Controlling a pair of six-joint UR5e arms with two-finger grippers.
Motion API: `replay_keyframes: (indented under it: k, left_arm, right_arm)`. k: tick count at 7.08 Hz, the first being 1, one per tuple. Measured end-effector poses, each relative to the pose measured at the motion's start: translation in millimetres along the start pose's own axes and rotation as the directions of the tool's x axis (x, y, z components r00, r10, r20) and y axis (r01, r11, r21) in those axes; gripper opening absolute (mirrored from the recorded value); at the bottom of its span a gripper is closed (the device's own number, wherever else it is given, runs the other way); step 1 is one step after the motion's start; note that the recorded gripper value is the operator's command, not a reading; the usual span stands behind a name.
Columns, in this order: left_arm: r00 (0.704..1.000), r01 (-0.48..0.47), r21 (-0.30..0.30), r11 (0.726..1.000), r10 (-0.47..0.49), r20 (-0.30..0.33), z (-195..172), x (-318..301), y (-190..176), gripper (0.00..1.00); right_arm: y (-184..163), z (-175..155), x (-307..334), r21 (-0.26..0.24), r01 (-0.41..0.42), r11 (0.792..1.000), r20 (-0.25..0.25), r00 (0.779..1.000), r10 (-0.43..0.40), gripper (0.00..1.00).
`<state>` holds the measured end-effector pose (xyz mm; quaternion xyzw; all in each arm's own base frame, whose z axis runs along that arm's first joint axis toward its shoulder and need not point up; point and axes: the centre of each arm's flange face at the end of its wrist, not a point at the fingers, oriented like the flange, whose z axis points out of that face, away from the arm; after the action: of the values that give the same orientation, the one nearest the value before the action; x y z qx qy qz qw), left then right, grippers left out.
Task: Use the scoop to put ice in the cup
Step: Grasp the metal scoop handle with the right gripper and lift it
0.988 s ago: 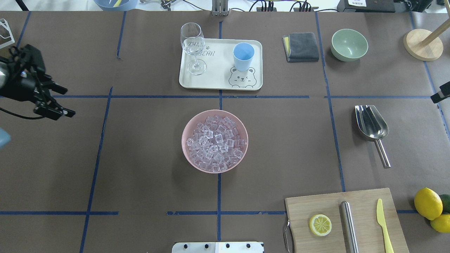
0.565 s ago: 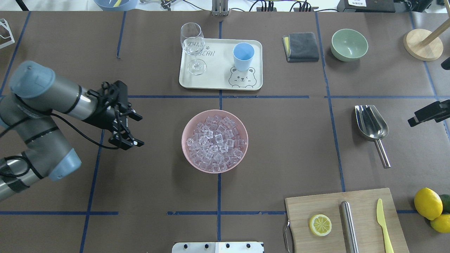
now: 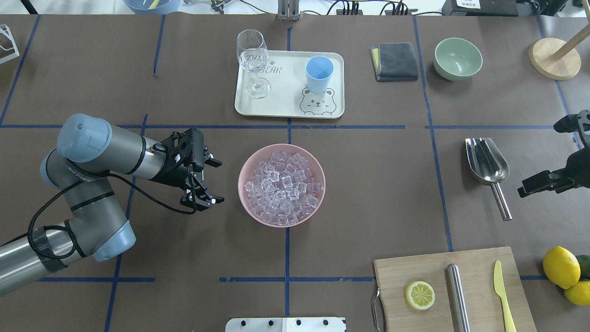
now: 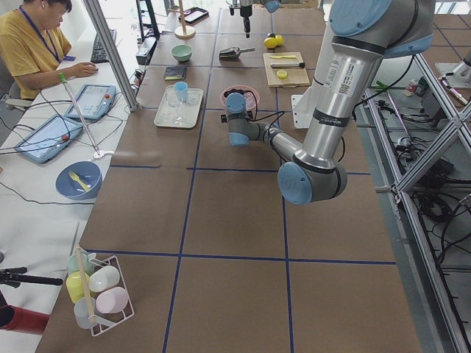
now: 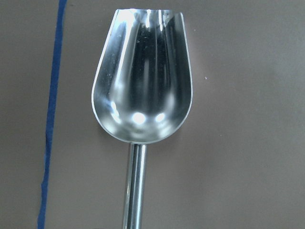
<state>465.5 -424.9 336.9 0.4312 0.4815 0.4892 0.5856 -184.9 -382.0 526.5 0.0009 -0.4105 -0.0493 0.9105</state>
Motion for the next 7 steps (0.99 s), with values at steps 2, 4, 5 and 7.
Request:
replay_keyframes:
  k: [2, 4, 5, 7]
  left_arm:
    - [1.0, -0.002, 0.002, 1.0, 0.002, 0.003, 0.3, 0.0, -0.4, 1.0]
    - [1.0, -0.003, 0.002, 1.0, 0.003, 0.002, 0.9, 0.3, -1.3, 1.0]
    - [1.0, -0.003, 0.003, 1.0, 0.003, 0.003, 0.8, 0.1, -1.8, 1.0]
    - [1.0, -0.002, 0.002, 1.0, 0.002, 0.003, 1.2, -0.1, -1.6, 1.0]
  right_arm:
    - [14.6, 40.0, -33.0, 0.056, -0.061, 0.997, -0.053, 0.997, 0.064, 1.0]
    - [23.6, 75.9, -36.2, 0.078, -0.055, 0.995, -0.12, 0.991, 0.064, 0.47]
    - [25.1, 85.1, -35.4, 0.083, -0.045, 0.996, -0.13, 0.99, 0.056, 0.02]
    - [23.5, 90.9, -39.0, 0.078, -0.025, 0.997, -0.119, 0.992, 0.034, 0.0]
